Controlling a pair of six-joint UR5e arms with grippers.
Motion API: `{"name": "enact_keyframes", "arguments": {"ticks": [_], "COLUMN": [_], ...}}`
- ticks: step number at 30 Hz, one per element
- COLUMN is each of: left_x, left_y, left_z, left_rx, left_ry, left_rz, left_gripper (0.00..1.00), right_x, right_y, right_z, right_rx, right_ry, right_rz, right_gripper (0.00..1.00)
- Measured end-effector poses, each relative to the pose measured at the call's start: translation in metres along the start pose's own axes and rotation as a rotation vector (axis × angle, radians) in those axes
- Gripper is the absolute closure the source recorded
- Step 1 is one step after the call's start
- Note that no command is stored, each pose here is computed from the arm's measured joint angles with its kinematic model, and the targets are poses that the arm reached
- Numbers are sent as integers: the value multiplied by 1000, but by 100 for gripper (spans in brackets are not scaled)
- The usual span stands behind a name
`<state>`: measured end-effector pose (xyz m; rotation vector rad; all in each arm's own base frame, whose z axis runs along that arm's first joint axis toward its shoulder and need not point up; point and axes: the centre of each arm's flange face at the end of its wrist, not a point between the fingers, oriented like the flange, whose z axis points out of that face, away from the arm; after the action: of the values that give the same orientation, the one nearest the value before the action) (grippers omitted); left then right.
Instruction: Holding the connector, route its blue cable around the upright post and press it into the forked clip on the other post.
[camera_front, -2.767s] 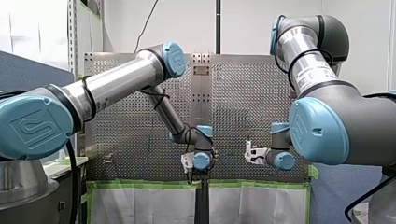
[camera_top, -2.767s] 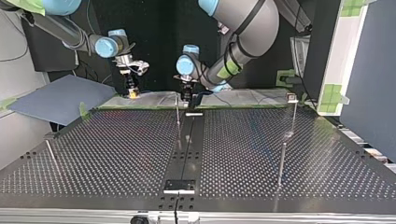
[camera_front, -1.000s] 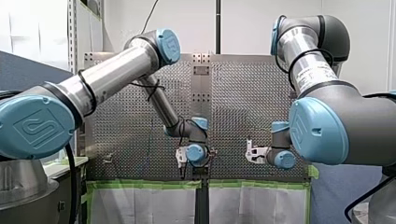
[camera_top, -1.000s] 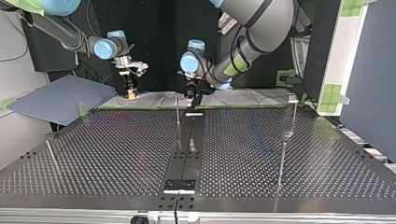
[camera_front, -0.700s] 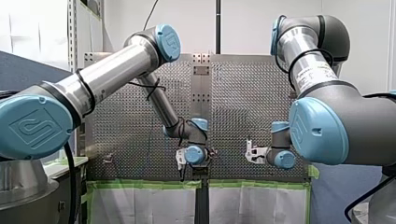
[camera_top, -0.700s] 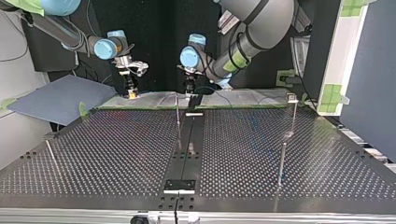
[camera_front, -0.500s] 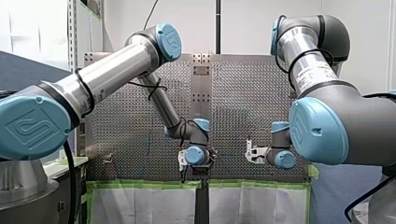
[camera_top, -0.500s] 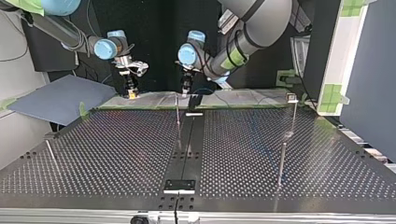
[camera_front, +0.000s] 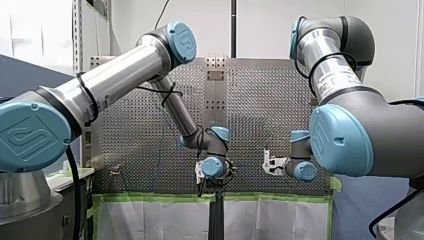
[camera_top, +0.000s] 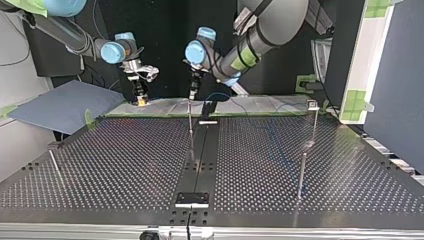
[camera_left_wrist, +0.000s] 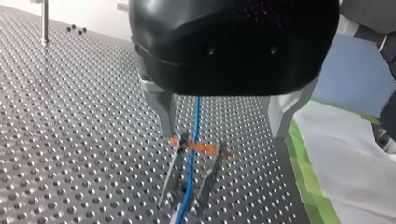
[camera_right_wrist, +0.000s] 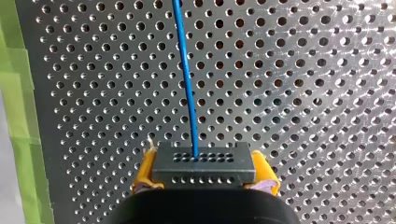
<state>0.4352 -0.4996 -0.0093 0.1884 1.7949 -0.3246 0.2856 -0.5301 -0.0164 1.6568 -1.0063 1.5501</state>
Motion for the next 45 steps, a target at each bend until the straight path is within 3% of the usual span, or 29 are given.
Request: {"name": "enact_keyframes", "arguments": {"ticks": [10, 45], "left_x": [-4, -3], "left_y": [-9, -9], "left_z": [-4, -5], "left_rx": [15, 9], "left_ry": [-7, -5], "left_rz": [-1, -21], "left_gripper": [1, 1], "right_x": [0, 1], "right_y": [0, -1], "right_z": [0, 1], "right_rx": [0, 8], "right_ry": [1, 6], "right_rz": [0, 2], "right_gripper": [100, 100]}}
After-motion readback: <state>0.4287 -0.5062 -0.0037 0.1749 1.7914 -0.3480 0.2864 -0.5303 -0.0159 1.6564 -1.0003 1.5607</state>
